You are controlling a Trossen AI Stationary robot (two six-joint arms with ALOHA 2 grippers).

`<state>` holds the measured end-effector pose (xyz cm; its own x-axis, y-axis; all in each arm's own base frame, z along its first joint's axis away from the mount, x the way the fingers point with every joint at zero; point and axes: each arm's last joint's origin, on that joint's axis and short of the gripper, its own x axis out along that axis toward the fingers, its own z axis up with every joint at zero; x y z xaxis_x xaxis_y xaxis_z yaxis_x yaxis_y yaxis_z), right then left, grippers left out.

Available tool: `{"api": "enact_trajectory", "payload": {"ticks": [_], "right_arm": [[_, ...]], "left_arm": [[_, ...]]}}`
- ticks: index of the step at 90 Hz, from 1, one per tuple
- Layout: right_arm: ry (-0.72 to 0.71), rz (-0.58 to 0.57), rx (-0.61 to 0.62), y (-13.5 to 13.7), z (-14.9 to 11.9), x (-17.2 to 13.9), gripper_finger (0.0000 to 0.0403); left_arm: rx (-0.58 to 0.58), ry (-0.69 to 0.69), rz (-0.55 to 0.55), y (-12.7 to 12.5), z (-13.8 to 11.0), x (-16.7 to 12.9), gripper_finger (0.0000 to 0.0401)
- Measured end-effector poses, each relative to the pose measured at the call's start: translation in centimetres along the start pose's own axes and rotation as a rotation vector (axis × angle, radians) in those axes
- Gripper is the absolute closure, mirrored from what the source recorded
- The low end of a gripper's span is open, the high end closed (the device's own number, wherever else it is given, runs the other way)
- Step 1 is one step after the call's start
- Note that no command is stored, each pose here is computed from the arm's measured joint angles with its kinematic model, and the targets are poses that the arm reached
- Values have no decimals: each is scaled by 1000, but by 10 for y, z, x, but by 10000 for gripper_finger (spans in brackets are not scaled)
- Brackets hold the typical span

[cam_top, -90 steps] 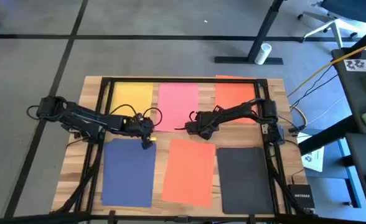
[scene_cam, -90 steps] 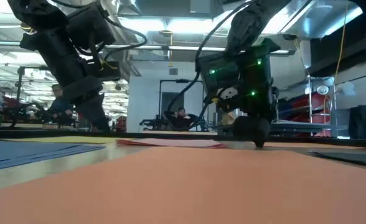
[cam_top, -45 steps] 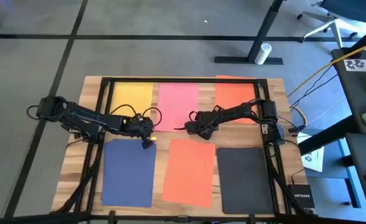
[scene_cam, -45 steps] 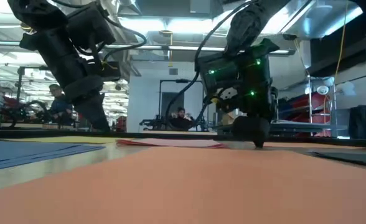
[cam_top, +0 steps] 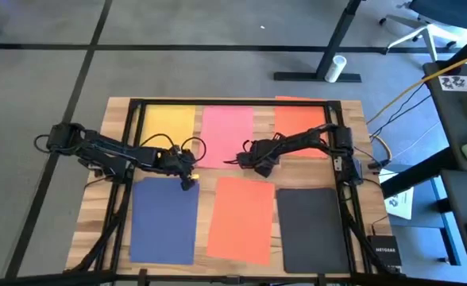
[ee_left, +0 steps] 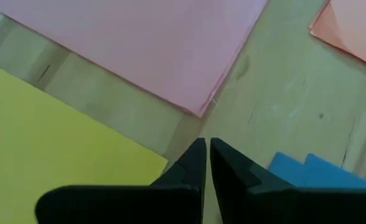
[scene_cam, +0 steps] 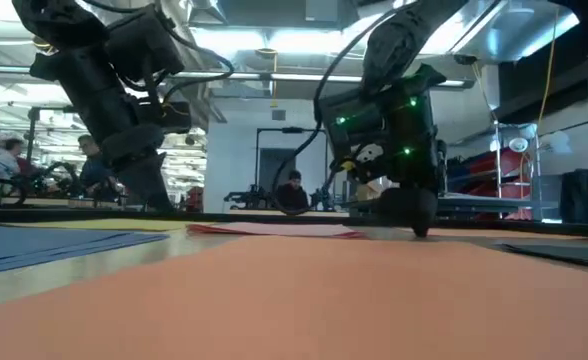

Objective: Organize paper
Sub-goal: Stack the orange paper on top of the stacked orange papers

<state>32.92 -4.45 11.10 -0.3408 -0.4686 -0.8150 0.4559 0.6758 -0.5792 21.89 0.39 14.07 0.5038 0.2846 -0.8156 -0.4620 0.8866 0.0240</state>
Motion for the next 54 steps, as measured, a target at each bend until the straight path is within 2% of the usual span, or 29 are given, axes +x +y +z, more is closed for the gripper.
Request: {"api": "enact_trajectory", "payload": {"ticks": [34,54], "right_arm": [[-8,12,-7,-4,4,3,171],[9,20,38,-14,9,15,217]], "left_arm": [[0,4,2,0,0,0,393],[-1,27,12,1,-3,0,393]]}}
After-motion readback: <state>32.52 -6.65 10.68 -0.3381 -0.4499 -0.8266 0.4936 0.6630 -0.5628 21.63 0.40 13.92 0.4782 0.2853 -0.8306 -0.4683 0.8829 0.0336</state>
